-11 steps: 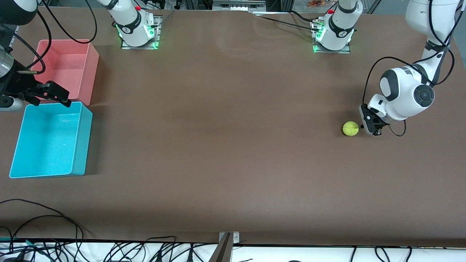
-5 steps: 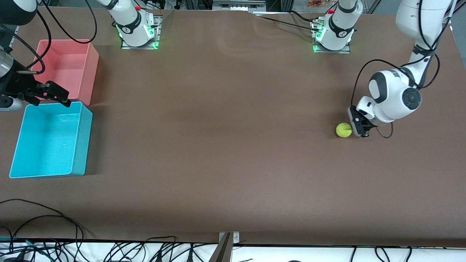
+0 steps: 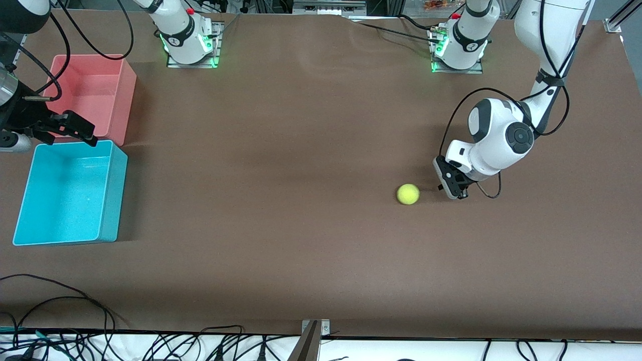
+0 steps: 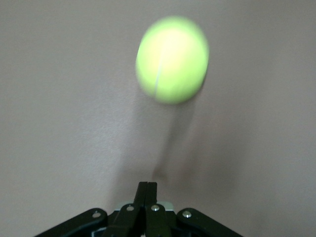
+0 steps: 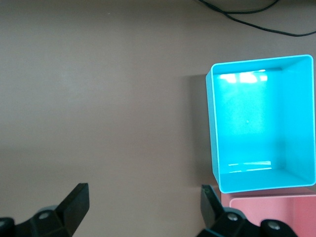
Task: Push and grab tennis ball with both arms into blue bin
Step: 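Push the tennis ball with the left gripper toward the blue bin, then lower the right gripper toward the ball while the left gripper lifts away, then close the right gripper on the tennis ball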
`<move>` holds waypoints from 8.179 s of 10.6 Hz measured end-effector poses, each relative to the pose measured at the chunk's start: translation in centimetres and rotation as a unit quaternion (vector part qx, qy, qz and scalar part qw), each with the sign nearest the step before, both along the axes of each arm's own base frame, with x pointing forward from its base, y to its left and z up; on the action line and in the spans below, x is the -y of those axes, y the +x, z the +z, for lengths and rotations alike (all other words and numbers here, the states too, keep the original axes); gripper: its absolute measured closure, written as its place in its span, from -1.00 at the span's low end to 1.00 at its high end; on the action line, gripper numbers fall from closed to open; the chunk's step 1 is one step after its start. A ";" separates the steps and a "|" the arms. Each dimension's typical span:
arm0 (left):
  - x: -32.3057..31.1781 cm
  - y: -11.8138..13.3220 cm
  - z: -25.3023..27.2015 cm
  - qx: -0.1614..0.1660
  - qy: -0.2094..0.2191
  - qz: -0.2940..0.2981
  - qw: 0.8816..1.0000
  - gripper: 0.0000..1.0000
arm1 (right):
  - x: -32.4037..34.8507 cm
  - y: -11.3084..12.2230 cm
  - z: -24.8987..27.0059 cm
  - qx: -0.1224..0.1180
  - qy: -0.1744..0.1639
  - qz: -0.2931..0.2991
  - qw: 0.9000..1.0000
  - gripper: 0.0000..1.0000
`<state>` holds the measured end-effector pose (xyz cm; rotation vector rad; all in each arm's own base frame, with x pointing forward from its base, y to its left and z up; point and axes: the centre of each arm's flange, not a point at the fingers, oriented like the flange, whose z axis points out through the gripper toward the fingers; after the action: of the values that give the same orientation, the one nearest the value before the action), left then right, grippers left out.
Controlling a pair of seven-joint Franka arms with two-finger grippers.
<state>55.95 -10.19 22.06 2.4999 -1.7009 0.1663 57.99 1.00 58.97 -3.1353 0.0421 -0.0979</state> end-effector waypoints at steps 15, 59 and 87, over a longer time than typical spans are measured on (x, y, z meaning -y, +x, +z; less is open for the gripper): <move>-8.9 -1.4 14.0 0.084 0.001 0.097 0.992 -1.00 | -3.8 3.7 -10.8 0.004 -0.005 0.058 0.998 -1.00; -11.6 -2.5 21.5 0.071 0.014 0.295 0.953 -1.00 | 18.7 21.0 -36.2 0.124 -0.094 0.411 0.898 -1.00; -15.5 -5.6 36.8 -0.092 0.092 0.435 0.891 -1.00 | 14.6 22.8 -31.3 0.140 -0.112 0.402 0.898 -0.30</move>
<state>50.32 5.30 58.86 3.1006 -0.4405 -0.1698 80.80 -13.62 27.62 -3.0099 -1.3170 -0.5648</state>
